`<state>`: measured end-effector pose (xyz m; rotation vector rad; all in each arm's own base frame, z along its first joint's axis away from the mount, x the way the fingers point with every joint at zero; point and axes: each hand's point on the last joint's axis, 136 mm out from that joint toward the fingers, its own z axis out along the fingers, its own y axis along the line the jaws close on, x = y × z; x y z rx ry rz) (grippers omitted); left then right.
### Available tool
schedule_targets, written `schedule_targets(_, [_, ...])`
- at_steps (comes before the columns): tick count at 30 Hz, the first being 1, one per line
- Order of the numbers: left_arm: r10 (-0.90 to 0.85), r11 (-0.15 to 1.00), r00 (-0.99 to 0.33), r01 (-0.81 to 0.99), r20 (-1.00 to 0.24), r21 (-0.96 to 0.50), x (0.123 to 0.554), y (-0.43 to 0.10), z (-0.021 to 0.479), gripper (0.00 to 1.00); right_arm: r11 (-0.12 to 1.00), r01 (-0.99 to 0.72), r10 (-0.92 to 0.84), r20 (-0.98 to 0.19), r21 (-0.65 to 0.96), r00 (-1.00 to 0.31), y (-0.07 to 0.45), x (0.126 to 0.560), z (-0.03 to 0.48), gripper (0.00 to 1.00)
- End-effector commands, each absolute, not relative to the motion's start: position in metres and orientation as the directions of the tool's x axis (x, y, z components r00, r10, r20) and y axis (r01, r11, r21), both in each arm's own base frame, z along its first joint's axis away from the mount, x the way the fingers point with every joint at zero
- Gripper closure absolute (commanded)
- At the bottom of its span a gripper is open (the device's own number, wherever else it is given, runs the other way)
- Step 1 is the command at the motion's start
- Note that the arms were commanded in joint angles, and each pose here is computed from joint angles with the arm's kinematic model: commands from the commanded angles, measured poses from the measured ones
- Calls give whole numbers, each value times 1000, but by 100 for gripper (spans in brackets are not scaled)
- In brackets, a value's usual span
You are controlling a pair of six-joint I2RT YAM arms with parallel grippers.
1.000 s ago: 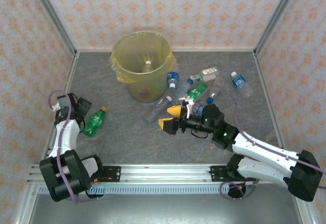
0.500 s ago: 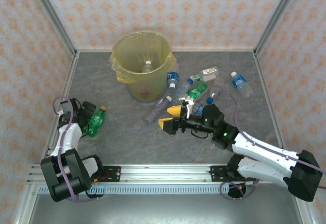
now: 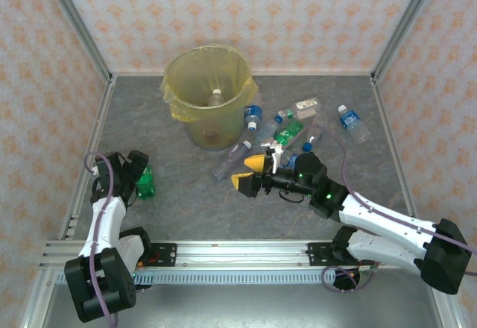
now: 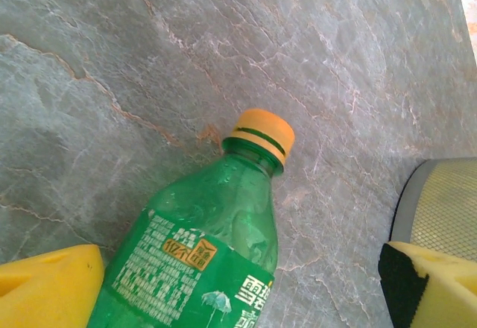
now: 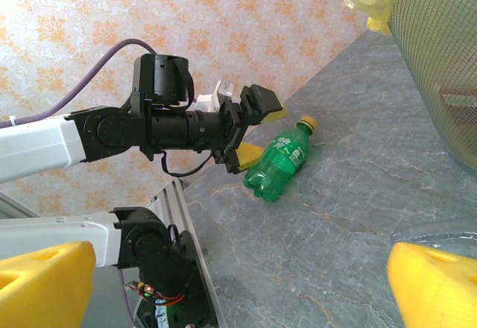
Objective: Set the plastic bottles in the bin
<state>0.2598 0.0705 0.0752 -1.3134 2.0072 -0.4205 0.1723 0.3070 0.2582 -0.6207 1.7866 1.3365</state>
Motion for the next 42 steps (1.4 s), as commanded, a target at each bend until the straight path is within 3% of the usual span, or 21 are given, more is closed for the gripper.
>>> schedule_targets(1, [-885, 456, -273, -669, -378, -586, 259, 66, 68, 3, 285, -797, 93, -843, 533, -530, 310, 169, 274, 0])
schedule_targets(17, [-834, 532, -356, -724, -423, -440, 243, 53, 40, 8, 286, -796, 92, -843, 533, -531, 310, 168, 274, 0])
schedule_targets(33, [-821, 553, -399, -736, -408, -392, 232, 37, 21, 15, 290, -794, 91, -841, 534, -533, 311, 170, 273, 0])
schedule_targets(42, [-808, 568, -398, -723, -435, -393, 232, 37, 26, 32, 301, -788, 90, -839, 537, -537, 311, 172, 270, 0])
